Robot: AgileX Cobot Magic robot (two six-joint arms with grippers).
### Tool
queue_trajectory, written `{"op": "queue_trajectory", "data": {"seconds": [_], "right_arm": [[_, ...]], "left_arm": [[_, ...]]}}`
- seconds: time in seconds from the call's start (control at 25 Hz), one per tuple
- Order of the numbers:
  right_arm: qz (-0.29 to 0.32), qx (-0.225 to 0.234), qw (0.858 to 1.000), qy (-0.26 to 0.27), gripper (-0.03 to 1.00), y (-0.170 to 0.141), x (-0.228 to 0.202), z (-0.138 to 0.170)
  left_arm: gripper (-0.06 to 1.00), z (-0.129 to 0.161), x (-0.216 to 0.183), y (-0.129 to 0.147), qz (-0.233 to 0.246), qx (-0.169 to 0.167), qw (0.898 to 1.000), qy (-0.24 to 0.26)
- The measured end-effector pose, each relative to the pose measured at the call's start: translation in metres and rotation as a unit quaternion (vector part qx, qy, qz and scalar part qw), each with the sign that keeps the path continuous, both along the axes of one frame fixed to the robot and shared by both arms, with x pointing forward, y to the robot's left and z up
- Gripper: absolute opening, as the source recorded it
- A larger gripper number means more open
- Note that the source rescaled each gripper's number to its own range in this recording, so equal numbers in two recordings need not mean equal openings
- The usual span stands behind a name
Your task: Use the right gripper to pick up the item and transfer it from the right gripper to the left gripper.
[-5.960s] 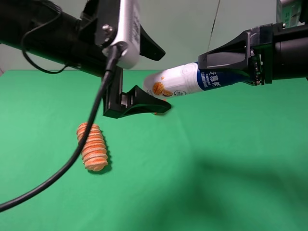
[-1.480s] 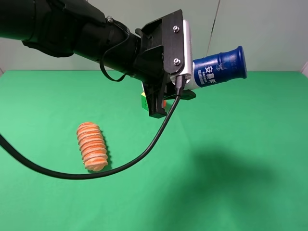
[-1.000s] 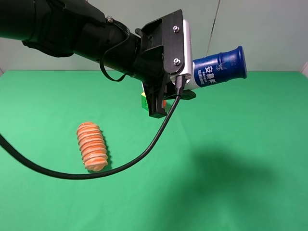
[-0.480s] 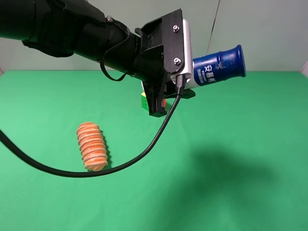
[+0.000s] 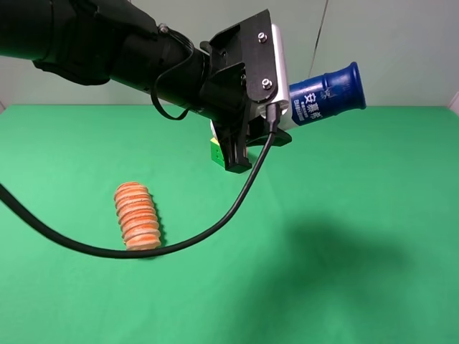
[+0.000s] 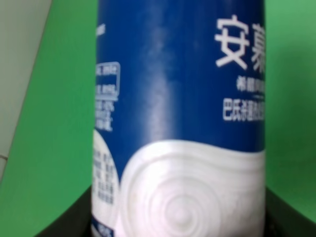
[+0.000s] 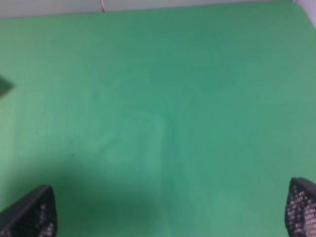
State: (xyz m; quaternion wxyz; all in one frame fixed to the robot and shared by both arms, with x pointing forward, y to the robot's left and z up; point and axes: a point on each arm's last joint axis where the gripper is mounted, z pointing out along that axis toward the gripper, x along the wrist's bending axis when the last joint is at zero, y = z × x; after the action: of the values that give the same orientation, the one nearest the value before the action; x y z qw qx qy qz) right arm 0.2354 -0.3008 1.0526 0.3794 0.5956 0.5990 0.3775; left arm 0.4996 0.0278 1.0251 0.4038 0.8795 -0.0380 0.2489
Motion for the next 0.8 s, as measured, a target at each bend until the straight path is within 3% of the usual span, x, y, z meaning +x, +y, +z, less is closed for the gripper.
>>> {"op": "queue_trajectory", "data": {"seconds": [0.64, 0.8], "right_arm": [[0.000, 0.000, 1.000, 0.000, 1.00, 0.000, 0.000, 0.000], [0.000, 0.000, 1.000, 0.000, 1.00, 0.000, 0.000, 0.000]], "left_arm": [[0.05, 0.001, 0.005, 0.003, 0.025, 0.000, 1.000, -0.016], [0.05, 0.001, 0.011, 0.011, 0.060, -0.019, 0.998, 0.032]]}}
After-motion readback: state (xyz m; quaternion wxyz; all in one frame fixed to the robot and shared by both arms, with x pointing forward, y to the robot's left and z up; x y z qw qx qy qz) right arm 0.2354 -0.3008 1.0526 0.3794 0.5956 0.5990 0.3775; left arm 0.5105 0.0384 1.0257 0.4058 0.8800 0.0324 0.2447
